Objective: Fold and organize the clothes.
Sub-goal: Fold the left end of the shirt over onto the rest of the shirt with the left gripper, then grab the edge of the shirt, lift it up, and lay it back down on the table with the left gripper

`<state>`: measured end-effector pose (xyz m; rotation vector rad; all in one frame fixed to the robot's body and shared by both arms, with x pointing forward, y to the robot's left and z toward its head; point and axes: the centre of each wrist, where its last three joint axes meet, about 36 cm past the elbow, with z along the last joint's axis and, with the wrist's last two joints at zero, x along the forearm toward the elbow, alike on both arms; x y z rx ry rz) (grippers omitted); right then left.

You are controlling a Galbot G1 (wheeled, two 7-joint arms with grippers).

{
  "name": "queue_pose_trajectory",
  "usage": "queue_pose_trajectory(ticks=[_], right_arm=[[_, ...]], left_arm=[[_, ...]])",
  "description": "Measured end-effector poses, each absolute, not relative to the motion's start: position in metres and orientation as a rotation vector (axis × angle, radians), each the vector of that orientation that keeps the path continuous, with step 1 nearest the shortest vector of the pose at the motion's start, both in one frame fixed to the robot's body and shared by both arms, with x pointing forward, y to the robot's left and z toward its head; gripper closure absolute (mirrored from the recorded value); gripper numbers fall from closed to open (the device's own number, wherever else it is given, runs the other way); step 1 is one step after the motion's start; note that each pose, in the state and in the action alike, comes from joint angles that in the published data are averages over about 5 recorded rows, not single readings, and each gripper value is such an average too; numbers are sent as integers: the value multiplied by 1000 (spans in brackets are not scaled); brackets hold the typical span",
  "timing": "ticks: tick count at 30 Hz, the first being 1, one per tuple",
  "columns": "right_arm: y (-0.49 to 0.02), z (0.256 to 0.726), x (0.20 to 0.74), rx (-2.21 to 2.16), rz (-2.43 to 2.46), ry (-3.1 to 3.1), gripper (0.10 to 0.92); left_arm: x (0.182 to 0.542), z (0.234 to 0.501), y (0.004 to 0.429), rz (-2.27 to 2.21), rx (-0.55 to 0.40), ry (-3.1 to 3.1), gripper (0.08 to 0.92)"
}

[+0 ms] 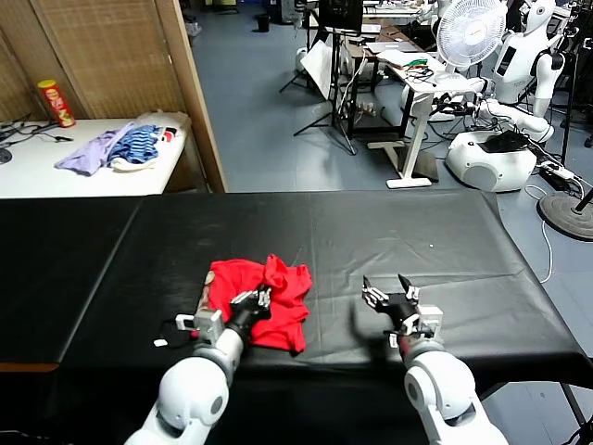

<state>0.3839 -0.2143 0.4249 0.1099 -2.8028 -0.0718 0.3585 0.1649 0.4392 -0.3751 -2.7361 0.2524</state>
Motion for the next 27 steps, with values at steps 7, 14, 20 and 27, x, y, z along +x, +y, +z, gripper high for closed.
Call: queue_pose_trajectory(ticks=[7, 14, 20, 27], right_arm=[[-210, 422, 390, 171, -58, -2794, 224], [-202, 422, 402, 308, -79, -2777, 224], [-173, 430, 417, 492, -122, -2772, 224], [-126, 419, 434, 639, 26, -2755, 224]], left_arm=[[351, 440, 155, 438, -453, -2715, 599], [345, 439, 141, 607, -498, -2708, 254], [346, 438, 178, 433, -373, -2850, 202], [347, 422, 239, 198, -165, -2878, 201]])
